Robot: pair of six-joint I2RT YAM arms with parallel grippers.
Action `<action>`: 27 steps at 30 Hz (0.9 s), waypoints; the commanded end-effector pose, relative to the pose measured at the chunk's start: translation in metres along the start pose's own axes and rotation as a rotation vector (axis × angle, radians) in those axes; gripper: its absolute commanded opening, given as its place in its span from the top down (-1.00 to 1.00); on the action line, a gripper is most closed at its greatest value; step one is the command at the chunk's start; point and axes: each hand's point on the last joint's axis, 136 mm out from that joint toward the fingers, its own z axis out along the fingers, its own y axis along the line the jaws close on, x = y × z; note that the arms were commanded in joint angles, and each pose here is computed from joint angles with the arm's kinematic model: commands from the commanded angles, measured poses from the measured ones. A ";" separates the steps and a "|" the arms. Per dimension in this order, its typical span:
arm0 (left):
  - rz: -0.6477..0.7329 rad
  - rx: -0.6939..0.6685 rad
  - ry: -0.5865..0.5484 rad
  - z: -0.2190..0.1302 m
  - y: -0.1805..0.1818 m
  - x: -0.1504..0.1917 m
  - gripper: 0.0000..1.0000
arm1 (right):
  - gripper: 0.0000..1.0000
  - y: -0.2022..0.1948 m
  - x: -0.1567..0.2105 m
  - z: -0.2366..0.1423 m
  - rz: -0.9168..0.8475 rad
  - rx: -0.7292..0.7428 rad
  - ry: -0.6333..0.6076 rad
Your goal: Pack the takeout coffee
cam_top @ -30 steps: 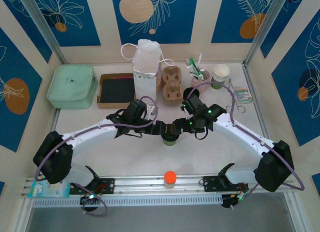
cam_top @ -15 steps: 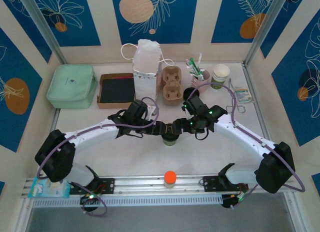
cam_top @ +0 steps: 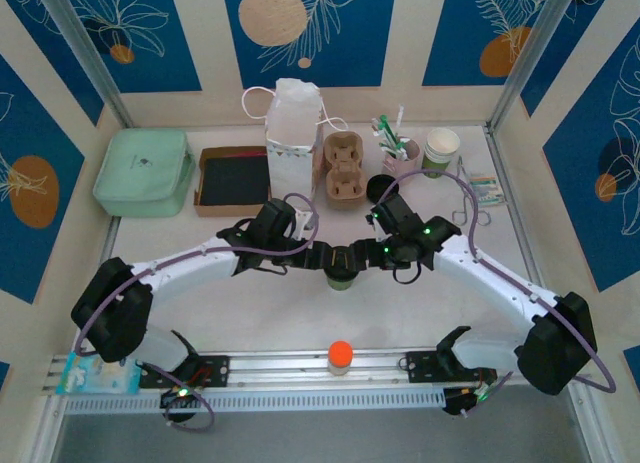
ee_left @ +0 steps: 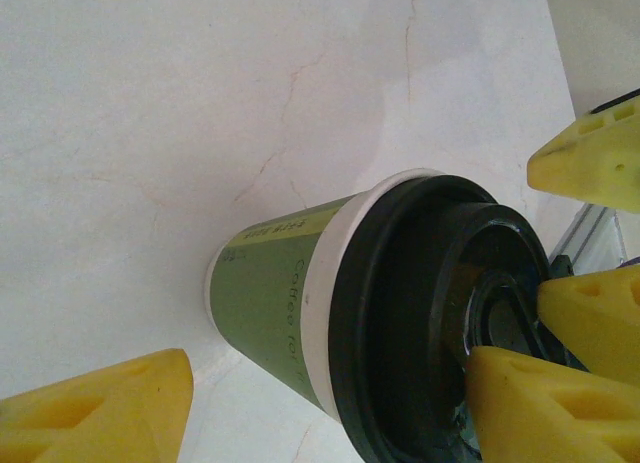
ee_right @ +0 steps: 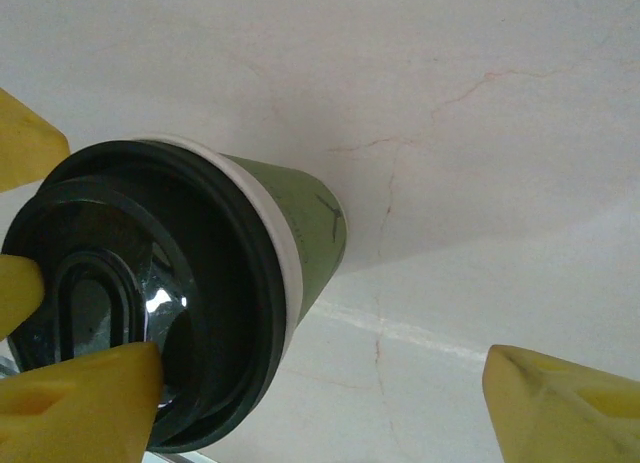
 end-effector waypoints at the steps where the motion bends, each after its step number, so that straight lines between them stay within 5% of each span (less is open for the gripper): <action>1: -0.012 -0.066 0.067 0.009 0.021 0.023 -0.44 | -0.66 0.006 0.001 -0.005 0.007 -0.038 -0.019; 27: -0.006 -0.078 0.061 0.015 0.022 0.017 -0.43 | -0.39 0.005 0.000 0.008 0.053 -0.094 -0.010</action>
